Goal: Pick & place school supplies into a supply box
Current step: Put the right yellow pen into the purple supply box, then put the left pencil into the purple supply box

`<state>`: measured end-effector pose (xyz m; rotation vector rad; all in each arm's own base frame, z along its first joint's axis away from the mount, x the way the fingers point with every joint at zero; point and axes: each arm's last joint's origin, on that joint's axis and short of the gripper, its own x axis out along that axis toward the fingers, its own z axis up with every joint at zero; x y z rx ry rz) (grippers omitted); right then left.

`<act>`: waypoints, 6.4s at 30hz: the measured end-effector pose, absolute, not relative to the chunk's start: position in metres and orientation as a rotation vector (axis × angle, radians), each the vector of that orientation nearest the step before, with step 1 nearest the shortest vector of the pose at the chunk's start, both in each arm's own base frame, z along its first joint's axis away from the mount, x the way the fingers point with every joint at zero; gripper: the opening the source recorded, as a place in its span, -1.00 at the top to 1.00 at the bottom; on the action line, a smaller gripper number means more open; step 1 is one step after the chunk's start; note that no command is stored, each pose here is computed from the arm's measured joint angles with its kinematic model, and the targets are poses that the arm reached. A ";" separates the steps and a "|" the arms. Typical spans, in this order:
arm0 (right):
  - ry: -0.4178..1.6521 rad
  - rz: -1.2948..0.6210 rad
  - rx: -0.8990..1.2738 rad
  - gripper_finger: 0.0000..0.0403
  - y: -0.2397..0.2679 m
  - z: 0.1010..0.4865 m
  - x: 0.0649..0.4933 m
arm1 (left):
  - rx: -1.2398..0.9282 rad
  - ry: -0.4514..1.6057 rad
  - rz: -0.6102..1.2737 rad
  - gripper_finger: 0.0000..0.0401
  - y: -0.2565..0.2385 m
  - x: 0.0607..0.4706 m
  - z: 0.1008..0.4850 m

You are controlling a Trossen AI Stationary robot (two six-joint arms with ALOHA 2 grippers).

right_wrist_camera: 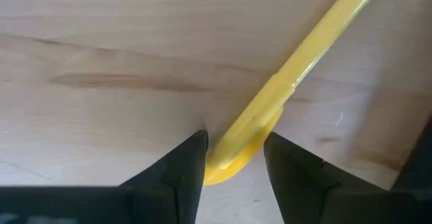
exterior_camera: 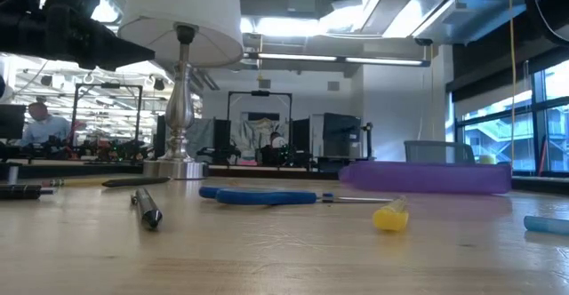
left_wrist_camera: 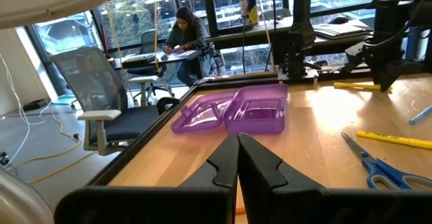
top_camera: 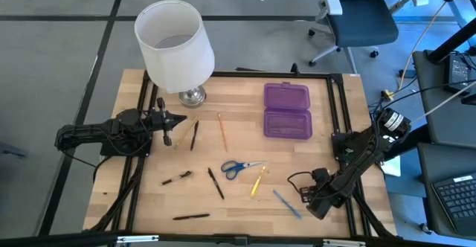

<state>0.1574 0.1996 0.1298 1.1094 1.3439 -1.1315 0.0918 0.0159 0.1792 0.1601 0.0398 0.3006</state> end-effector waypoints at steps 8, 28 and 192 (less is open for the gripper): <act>1.329 -1.145 1.125 0.25 0.200 0.130 0.158 | 0.161 0.041 0.300 0.98 0.016 0.092 0.179; 1.201 -1.063 0.959 0.66 0.193 0.136 0.167 | 0.162 0.041 0.300 0.98 0.016 0.092 0.179; 0.484 0.125 -0.082 0.25 0.116 0.199 0.238 | -0.125 -0.037 0.179 0.08 0.013 0.093 0.183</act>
